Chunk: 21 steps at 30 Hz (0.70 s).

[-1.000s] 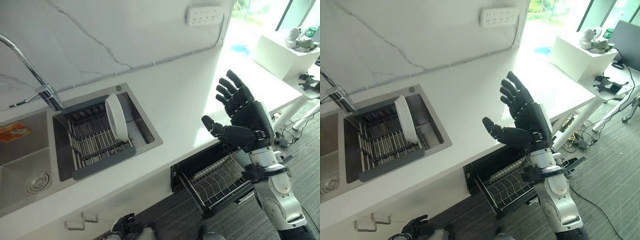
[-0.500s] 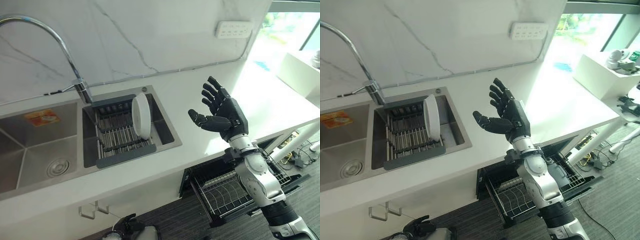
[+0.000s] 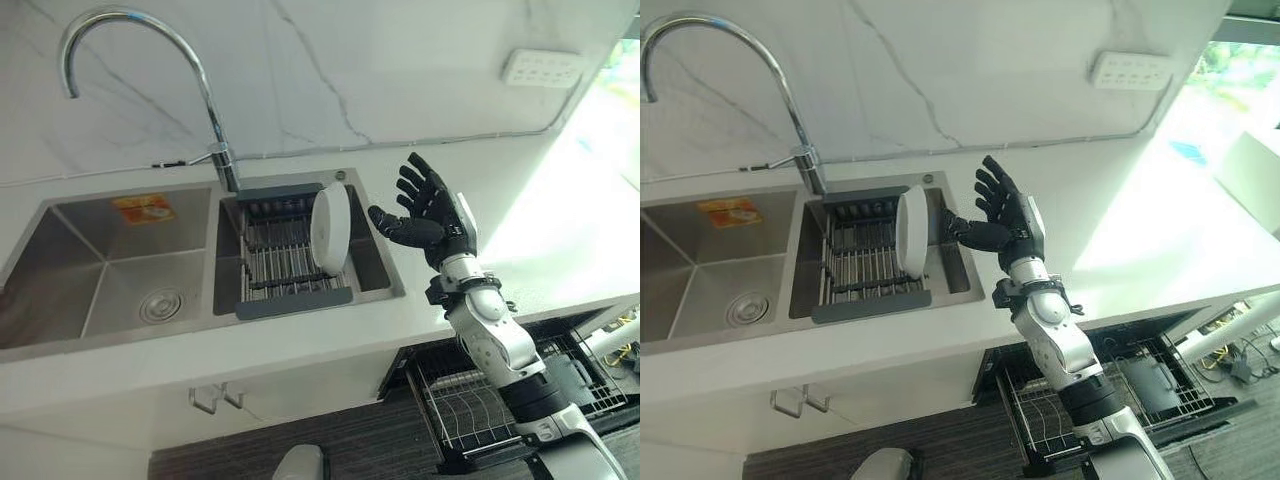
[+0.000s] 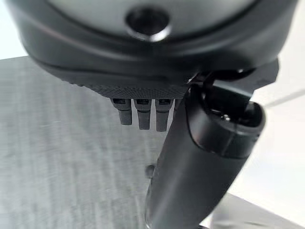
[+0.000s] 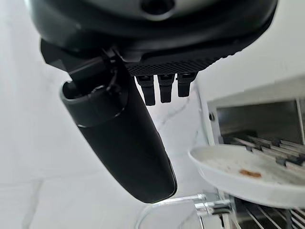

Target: Place the dishes in the dishwasher.

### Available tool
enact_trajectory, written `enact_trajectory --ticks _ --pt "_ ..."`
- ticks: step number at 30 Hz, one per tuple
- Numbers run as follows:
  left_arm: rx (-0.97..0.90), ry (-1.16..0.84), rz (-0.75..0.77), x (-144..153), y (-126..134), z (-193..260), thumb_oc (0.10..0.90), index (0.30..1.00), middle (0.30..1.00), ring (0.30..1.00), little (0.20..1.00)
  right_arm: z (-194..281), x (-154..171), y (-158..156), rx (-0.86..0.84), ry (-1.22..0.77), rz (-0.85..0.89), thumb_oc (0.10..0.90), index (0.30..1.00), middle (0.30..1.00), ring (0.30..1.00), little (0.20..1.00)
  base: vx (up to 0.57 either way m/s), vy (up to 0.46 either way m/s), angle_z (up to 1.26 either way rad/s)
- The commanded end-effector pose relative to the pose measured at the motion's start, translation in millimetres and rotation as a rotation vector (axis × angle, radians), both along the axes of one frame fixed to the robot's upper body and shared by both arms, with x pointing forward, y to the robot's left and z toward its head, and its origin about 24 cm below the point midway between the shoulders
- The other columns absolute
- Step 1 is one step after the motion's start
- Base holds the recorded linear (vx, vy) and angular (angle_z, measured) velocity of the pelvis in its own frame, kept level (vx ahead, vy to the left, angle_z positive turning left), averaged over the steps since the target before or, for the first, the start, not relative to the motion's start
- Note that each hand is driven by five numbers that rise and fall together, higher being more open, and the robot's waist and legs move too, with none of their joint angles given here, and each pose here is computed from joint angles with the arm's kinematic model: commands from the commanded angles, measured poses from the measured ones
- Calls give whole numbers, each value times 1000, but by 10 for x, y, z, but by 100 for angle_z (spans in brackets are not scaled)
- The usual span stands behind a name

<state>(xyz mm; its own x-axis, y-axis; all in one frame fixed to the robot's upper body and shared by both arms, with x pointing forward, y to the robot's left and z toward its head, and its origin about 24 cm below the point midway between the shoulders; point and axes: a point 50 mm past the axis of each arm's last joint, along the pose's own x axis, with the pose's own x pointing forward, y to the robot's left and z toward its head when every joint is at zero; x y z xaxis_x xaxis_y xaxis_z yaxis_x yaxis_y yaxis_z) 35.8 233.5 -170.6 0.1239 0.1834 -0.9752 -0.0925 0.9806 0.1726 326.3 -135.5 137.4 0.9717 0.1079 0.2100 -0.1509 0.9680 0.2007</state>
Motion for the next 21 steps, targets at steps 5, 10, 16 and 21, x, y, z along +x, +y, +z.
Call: enact_trajectory --ticks 5,10,16,21 --pt "93 3 -55 104 150 43 800 900 900 900 900 499 127 146 75 -173 15 800 900 900 900 900 1 1 1" --pt "98 8 -54 115 158 46 800 900 900 900 900 487 159 193 72 -158 10 800 900 900 900 900 12 3 4" --pt "101 16 -44 94 170 46 800 900 900 900 900 424 190 226 70 -126 -11 800 900 900 900 900 6 1 2" --pt "101 19 -39 82 174 46 800 900 900 900 900 367 202 250 70 -104 -10 800 900 900 900 900 18 3 5"
